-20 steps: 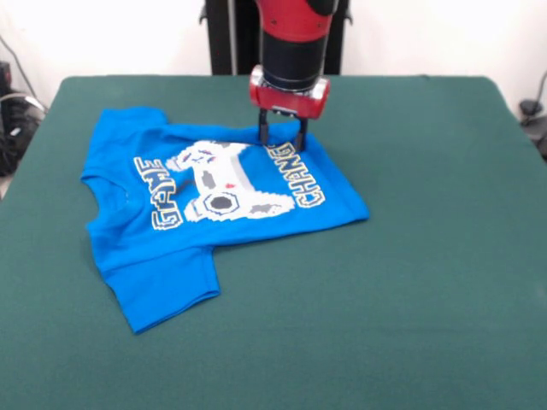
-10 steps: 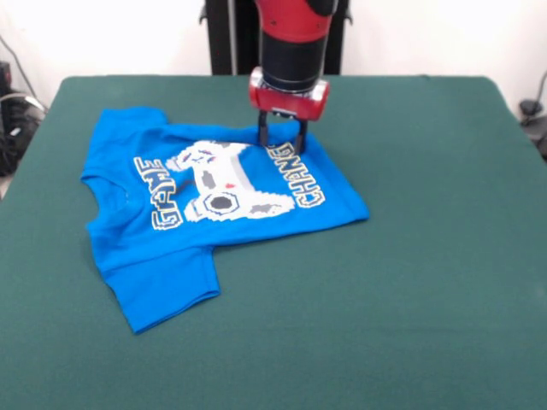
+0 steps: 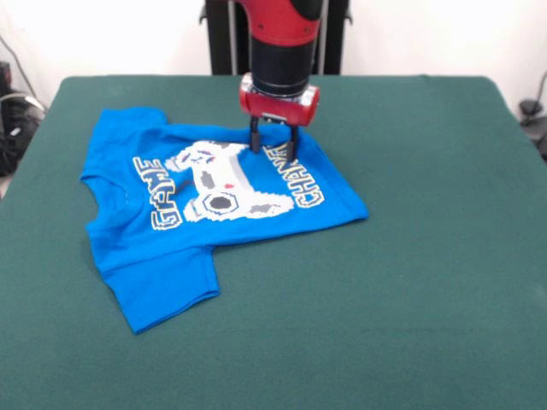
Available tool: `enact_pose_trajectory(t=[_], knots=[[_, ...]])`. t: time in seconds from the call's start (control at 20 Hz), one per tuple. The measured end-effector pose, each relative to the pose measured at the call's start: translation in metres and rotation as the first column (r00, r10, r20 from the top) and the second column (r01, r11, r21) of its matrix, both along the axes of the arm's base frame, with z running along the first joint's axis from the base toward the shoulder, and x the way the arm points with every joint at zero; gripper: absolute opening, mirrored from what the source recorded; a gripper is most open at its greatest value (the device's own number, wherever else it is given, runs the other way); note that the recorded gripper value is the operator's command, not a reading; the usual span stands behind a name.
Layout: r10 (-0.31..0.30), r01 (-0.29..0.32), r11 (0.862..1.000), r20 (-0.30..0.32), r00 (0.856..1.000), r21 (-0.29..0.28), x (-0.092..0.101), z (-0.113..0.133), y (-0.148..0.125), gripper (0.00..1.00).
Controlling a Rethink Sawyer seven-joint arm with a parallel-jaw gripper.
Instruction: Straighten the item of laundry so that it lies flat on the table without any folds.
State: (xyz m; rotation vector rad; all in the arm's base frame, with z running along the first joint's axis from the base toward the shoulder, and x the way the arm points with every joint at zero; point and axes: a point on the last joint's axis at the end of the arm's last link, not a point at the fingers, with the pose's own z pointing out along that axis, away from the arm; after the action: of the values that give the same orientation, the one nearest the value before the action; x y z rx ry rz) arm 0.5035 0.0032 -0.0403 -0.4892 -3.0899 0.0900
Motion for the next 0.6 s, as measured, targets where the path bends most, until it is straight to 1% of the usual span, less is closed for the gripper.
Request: enact_pose_trajectory(t=[0.3,0.45,0.6], knots=[[-0.01,0.01,1.0,0.015,1.0,0.004,-0.003,0.001,-0.004,1.0],[-0.015,0.015,1.0,0.014,1.0,0.005,-0.006,0.003,-0.005,1.0],[-0.021,0.021,1.0,0.007,1.0,0.006,-0.012,0.007,-0.008,1.0]])
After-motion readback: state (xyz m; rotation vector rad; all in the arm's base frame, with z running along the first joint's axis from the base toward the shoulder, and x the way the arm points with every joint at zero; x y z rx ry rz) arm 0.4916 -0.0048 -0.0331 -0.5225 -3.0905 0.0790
